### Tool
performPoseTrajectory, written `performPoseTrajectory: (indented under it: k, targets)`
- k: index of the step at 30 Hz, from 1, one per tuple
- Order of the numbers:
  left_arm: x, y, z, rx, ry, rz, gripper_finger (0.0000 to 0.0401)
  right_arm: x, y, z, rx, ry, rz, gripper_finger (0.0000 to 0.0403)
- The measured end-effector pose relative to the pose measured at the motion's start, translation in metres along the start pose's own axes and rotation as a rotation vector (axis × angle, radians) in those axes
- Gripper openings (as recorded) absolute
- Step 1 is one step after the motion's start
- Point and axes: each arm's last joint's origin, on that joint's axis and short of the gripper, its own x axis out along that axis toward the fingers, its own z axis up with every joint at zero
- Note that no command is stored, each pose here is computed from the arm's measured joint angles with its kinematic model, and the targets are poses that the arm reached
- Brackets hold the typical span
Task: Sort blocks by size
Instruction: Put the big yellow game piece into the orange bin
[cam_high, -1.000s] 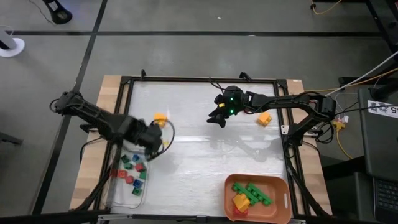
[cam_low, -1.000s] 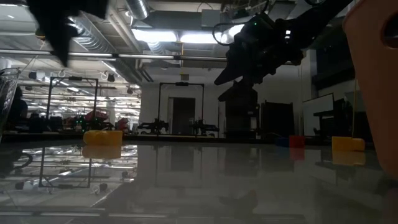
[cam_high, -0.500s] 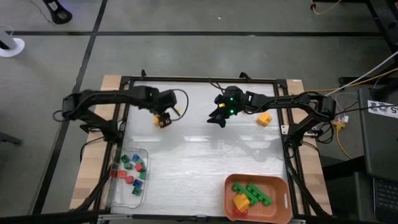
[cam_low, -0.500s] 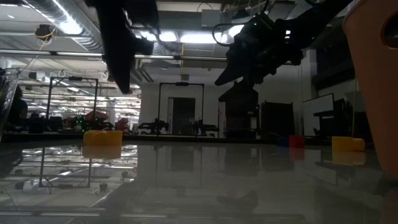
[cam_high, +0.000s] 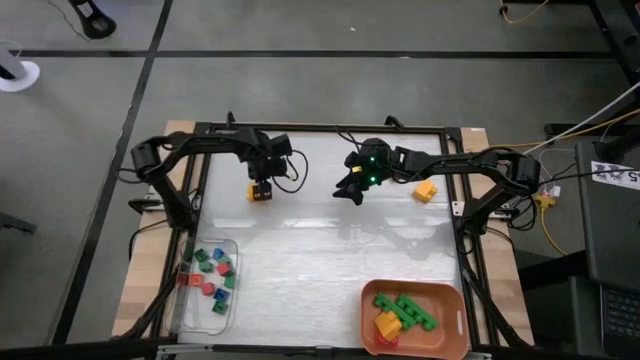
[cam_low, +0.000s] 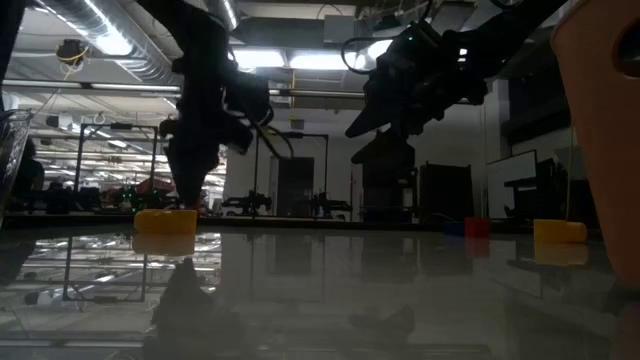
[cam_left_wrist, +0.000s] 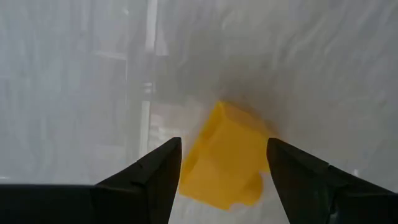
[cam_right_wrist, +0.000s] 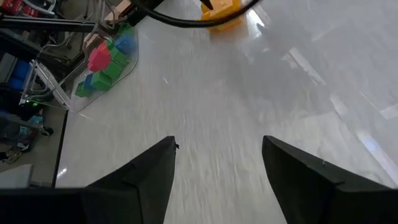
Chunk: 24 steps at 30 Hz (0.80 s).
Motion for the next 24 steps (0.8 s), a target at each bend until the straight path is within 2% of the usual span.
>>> performPoseTrajectory:
  k: [7,13,24]
  targets:
    - [0.014,0.011,0.001,0.048,0.048,-0.024,0.0224,0.0,0.0,0.0,-0.032,-0.001,0.0,0.0238]
    - [0.018,0.014,0.001,0.057,0.044,-0.09,0.0217,0.0,0.0,0.0,-0.037,-0.001,-0.001,0.0238]
    - [0.019,0.009,-0.001,0.071,0.044,-0.201,0.0138,0.0,0.0,0.0,-0.053,-0.001,-0.002,0.0238]
